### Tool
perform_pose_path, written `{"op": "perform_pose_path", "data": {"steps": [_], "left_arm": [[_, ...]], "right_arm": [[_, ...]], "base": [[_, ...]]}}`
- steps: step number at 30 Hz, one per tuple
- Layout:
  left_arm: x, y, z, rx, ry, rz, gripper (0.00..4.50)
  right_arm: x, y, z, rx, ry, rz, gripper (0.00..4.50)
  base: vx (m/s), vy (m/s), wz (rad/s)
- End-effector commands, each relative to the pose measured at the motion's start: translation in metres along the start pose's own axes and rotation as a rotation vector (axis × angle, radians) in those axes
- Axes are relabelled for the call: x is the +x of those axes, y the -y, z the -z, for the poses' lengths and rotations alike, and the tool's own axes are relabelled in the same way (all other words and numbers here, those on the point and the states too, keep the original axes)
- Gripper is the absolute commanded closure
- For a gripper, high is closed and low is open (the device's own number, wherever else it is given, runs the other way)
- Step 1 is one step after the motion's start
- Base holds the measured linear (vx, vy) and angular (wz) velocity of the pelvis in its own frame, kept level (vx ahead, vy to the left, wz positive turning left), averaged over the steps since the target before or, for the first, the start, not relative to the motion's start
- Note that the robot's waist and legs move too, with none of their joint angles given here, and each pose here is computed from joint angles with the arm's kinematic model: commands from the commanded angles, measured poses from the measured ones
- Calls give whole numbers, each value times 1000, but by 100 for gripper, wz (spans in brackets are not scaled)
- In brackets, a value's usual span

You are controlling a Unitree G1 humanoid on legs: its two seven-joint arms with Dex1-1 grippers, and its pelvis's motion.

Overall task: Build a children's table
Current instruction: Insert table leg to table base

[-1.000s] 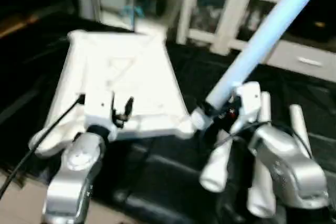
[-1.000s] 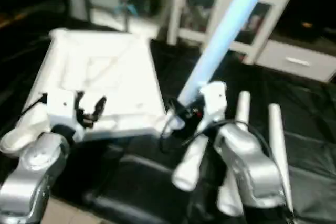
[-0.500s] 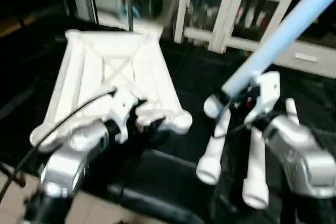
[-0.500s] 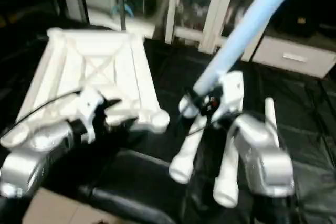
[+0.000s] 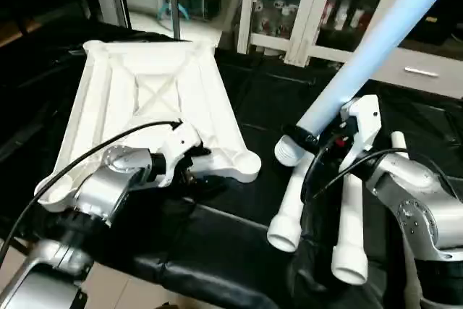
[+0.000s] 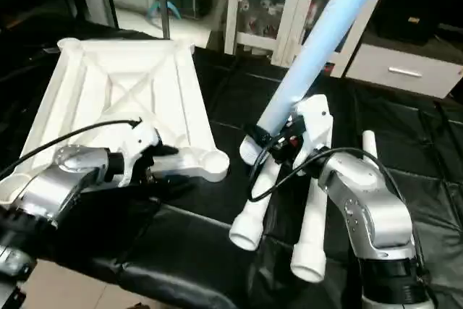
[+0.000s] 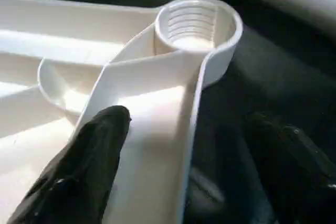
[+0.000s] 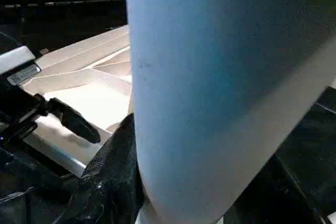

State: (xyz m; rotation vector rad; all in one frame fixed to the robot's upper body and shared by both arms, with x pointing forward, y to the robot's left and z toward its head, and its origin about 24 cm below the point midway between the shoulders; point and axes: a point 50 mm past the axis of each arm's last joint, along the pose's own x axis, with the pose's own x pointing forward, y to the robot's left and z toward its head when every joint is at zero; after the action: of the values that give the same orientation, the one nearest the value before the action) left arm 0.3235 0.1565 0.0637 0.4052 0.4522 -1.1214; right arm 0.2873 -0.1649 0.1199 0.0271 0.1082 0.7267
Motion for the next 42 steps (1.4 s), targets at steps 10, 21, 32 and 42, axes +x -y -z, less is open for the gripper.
{"op": "perform_pose_path", "data": {"steps": [10, 21, 32, 42], "left_arm": [[4, -7, -1, -1, -22, 62, 170], [8, -13, 8, 42, -152, 58, 251], [10, -5, 27, 83, -271, 114, 339], [12, 16, 17, 54, -103, 192, 419]], "right_arm": [[2, 0, -12, -33, 15, -36, 266], [16, -4, -18, -49, 23, -94, 266], [32, -15, -20, -30, 24, -191, 266], [42, -23, -1, -35, -97, -315, 266]], "base": [[0, 0, 0], [0, 0, 0], [0, 0, 0], [0, 0, 0]]}}
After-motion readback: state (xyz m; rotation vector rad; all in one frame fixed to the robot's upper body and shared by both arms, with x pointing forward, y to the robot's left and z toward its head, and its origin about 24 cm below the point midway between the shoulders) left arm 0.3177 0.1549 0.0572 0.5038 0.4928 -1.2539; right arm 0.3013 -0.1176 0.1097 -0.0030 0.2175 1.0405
